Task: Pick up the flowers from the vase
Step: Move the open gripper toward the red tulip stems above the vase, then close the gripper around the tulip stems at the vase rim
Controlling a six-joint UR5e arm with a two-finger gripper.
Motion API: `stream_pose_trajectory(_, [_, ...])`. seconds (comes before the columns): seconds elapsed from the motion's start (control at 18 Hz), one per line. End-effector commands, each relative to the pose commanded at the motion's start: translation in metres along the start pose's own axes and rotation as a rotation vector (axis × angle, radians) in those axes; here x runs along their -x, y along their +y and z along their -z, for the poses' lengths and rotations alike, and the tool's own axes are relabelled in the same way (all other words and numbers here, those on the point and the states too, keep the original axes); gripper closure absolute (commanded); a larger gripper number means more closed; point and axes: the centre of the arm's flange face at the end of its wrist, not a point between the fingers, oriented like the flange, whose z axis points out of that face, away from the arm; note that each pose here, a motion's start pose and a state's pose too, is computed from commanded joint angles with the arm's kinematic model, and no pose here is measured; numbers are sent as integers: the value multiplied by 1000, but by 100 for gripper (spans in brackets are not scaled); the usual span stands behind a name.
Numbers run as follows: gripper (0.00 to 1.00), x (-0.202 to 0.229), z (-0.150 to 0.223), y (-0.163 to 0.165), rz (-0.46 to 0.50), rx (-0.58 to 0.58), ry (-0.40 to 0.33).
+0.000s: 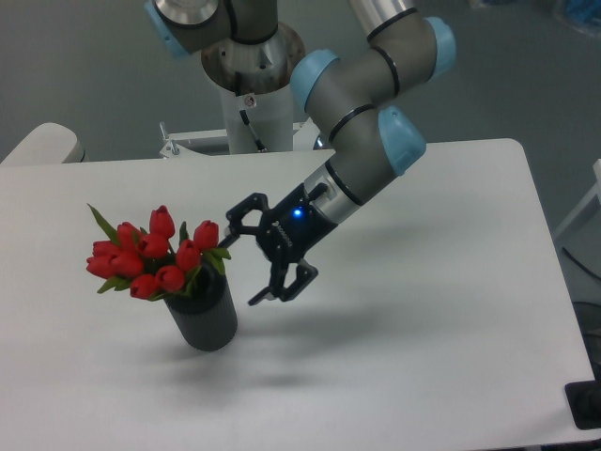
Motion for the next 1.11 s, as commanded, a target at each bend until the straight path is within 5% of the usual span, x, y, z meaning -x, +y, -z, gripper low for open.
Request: stream_pose_trajectory(1.11, [0,-31,-50,-9,-42,-87,77])
